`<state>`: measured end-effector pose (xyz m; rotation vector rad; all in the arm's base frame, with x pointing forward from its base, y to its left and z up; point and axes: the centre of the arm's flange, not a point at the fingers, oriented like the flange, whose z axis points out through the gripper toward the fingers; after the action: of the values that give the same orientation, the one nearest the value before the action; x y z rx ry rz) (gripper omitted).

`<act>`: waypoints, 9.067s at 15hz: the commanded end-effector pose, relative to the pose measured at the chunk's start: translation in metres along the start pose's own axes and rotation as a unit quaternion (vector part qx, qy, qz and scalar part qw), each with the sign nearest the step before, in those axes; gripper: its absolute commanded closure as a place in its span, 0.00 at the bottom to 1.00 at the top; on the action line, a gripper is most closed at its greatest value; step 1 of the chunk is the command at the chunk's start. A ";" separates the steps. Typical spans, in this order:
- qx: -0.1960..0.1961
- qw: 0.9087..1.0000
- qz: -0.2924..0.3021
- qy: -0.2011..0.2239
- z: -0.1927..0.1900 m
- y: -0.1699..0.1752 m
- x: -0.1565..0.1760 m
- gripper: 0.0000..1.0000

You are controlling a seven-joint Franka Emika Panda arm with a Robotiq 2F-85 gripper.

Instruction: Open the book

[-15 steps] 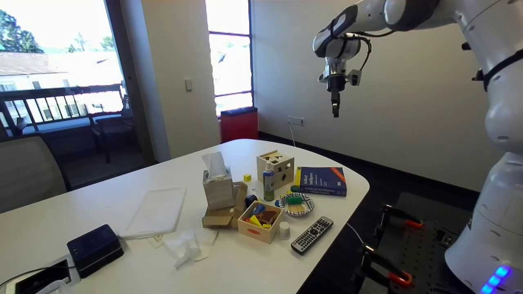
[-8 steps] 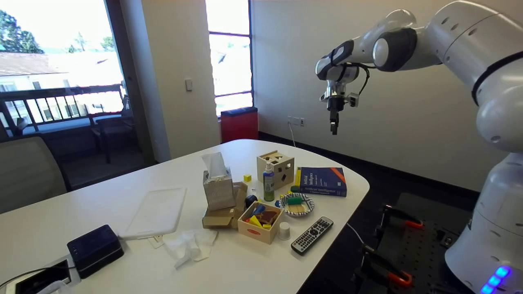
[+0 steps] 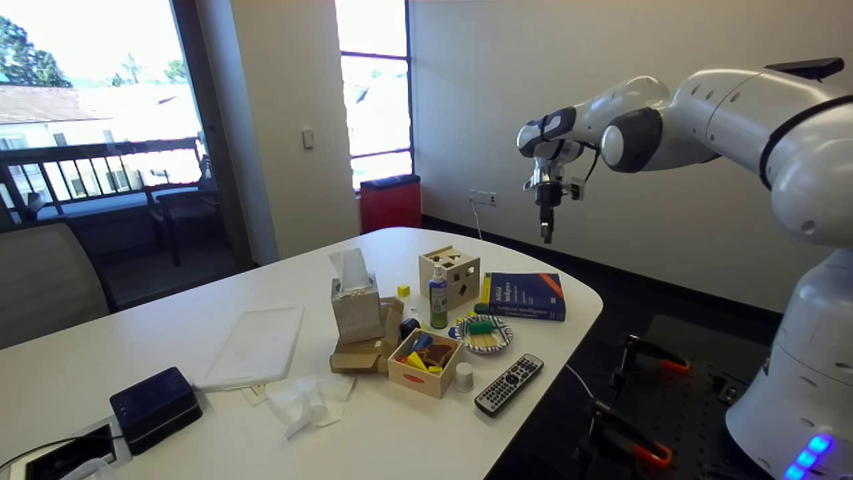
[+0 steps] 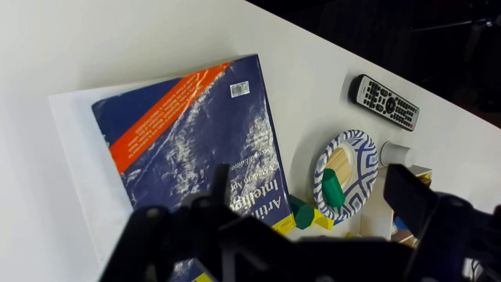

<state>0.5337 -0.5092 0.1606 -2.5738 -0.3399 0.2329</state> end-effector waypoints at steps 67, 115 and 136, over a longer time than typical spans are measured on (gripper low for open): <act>0.027 0.994 0.092 0.044 0.105 0.090 0.036 0.00; 0.157 0.945 -0.250 -0.142 0.143 -0.025 0.087 0.00; 0.028 0.983 -0.150 -0.104 0.228 -0.035 0.127 0.00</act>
<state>0.5915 -0.3320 -0.0075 -2.2986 -0.8260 0.4470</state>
